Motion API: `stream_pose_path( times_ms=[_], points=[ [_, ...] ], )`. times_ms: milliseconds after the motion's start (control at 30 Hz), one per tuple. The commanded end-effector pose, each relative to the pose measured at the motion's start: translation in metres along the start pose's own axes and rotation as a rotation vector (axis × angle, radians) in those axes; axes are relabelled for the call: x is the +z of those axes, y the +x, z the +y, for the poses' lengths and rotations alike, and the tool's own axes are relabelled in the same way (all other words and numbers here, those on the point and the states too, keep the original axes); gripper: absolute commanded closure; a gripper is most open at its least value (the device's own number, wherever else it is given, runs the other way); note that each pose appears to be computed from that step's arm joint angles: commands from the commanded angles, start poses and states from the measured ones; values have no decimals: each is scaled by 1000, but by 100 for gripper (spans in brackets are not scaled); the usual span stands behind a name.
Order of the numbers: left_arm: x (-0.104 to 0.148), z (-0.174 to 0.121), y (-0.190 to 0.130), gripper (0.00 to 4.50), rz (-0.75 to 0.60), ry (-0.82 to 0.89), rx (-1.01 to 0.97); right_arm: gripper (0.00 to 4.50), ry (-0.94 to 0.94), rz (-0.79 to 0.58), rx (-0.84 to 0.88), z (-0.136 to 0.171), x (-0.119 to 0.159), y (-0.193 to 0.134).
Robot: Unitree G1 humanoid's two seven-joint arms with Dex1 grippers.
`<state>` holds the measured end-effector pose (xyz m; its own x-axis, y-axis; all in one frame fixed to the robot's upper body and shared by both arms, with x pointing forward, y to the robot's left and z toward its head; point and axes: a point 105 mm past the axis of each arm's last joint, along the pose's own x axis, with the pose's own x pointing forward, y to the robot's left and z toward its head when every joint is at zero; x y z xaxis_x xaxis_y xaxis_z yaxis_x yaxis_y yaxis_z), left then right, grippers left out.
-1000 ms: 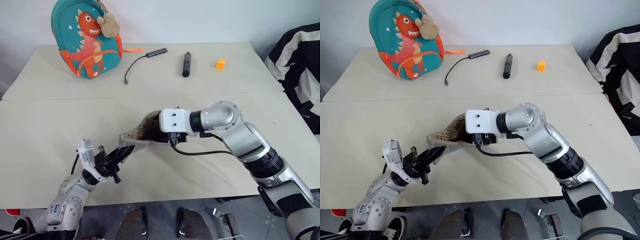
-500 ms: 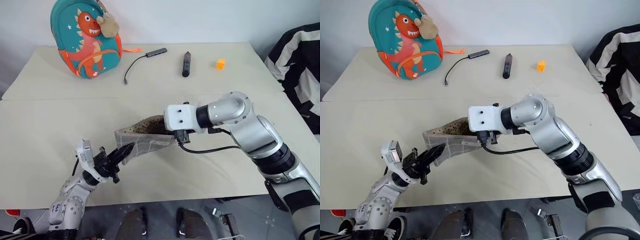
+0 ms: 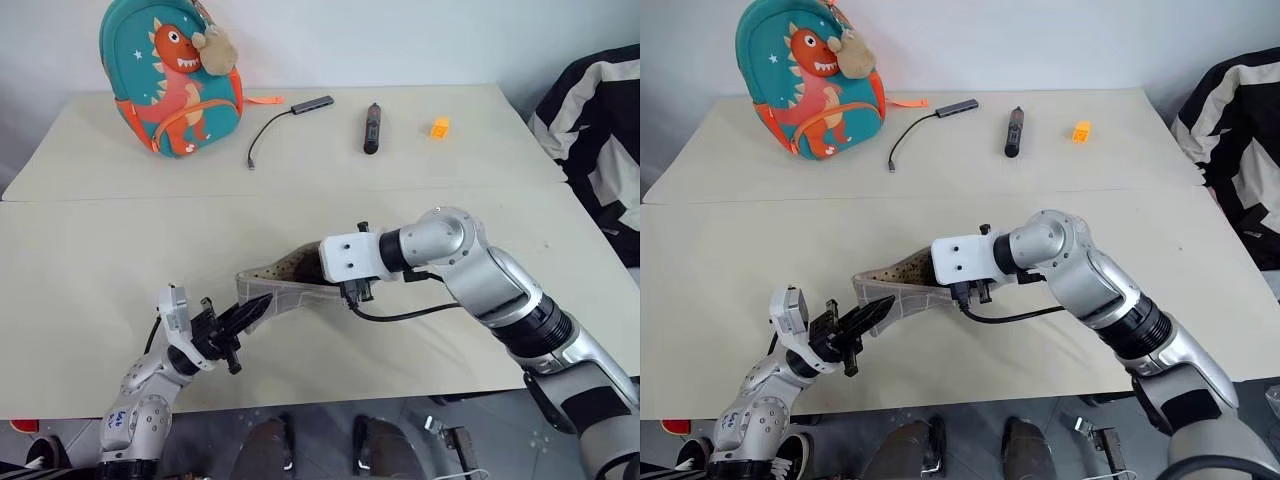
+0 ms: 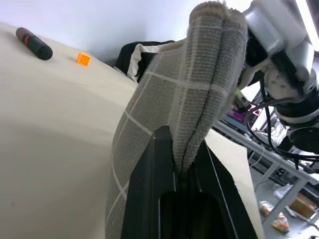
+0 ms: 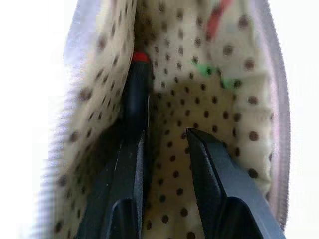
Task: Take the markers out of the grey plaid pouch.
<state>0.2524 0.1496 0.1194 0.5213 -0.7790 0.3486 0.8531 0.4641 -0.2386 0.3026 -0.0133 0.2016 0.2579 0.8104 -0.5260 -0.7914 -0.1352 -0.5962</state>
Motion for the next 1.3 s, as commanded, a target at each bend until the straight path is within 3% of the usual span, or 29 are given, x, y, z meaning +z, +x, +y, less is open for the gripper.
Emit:
stream_pose_path(
  times_ms=[33,133,333,533,633,800,1300],
  points=[
    [7,-2,2,450,-16,49,-7,310,-35,-103,-86,-16,24,-20],
    [6,-2,2,450,-11,56,-5,310,1,-87,-30,-5,15,-20],
    [8,-3,6,450,0,78,-16,118,-59,-27,-16,3,6,-14],
    [12,-6,14,450,-5,79,-16,118,-122,-12,15,5,5,-13],
    [16,-8,18,450,-2,87,-15,178,-96,-82,-12,-2,14,-18],
    [17,-9,19,450,-3,92,-8,352,-109,-4,20,3,2,-15],
    [9,-14,21,450,21,114,-27,352,-168,248,51,8,-45,-2]
  ],
)
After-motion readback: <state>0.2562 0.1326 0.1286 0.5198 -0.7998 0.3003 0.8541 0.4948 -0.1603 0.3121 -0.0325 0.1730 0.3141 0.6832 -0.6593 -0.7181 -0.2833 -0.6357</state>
